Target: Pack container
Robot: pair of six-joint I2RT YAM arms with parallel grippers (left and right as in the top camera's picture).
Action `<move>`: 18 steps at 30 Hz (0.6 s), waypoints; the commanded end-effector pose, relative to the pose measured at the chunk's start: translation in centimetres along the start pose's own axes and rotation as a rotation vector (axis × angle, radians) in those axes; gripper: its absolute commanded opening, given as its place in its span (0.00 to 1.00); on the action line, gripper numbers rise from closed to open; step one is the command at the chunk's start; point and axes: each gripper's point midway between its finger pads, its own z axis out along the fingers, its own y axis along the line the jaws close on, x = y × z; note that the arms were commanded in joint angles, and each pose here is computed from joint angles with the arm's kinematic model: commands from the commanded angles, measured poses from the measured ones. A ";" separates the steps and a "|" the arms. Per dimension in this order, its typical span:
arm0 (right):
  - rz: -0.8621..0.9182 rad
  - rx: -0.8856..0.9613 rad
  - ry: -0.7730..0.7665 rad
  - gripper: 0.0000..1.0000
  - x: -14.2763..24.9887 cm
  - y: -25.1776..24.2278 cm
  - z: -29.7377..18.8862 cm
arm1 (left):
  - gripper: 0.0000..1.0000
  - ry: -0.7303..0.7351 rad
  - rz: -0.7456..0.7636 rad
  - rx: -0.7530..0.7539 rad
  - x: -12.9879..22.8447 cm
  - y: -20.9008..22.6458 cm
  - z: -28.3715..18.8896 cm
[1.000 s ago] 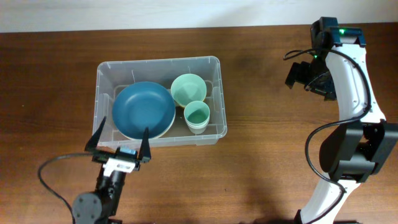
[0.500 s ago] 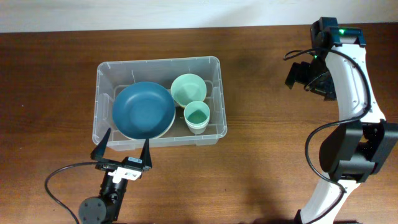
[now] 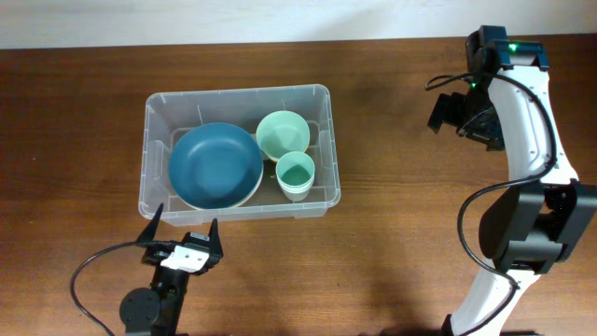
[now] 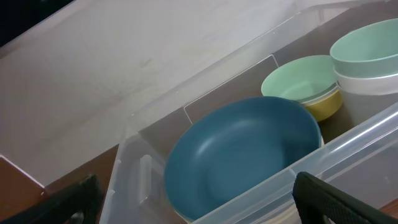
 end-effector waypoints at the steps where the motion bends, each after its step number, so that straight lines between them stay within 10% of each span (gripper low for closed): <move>1: 0.007 -0.002 -0.008 0.99 -0.1 -0.1 -0.3 | 1.00 0.022 -0.091 -0.047 0.5 0.8 -0.1; 18: 0.007 -0.001 -0.008 0.99 -0.1 -0.1 -0.3 | 1.00 0.061 -0.259 -0.122 1.4 1.9 -0.2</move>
